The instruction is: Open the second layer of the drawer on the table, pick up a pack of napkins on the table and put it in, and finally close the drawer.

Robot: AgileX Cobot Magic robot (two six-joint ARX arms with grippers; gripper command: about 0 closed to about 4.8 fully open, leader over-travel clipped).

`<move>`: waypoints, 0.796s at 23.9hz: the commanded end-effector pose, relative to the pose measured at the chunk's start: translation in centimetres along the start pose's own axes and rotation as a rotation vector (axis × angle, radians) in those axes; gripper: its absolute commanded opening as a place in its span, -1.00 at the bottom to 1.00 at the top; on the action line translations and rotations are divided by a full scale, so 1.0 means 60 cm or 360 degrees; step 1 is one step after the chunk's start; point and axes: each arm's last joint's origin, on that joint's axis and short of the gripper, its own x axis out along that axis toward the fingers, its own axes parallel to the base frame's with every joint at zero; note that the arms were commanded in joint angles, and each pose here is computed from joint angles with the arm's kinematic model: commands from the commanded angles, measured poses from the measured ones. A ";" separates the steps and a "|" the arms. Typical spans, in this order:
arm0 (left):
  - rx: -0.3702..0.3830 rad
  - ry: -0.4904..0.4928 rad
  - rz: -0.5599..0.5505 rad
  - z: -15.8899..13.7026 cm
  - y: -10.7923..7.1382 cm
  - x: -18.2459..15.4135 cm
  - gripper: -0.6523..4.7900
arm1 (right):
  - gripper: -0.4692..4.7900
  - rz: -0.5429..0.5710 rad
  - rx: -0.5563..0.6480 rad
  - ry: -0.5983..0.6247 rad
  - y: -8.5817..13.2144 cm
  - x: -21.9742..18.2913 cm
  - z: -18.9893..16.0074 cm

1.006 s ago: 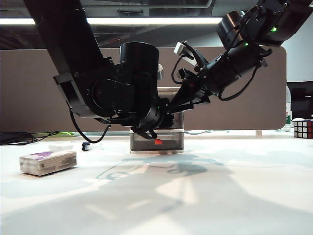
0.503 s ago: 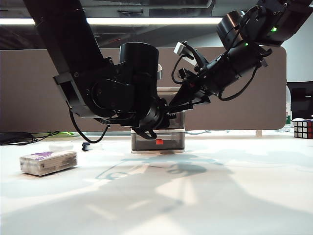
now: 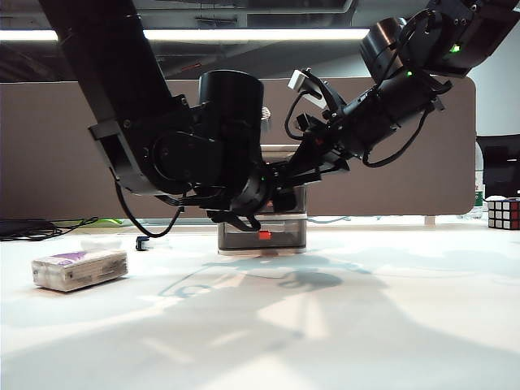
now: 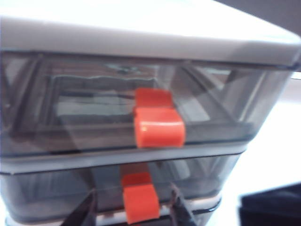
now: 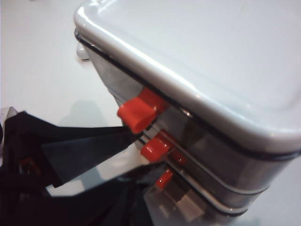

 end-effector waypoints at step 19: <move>-0.0020 -0.0024 -0.0034 0.001 0.003 0.013 -0.13 | -0.84 0.0002 -0.0045 -0.0043 0.002 -0.004 0.010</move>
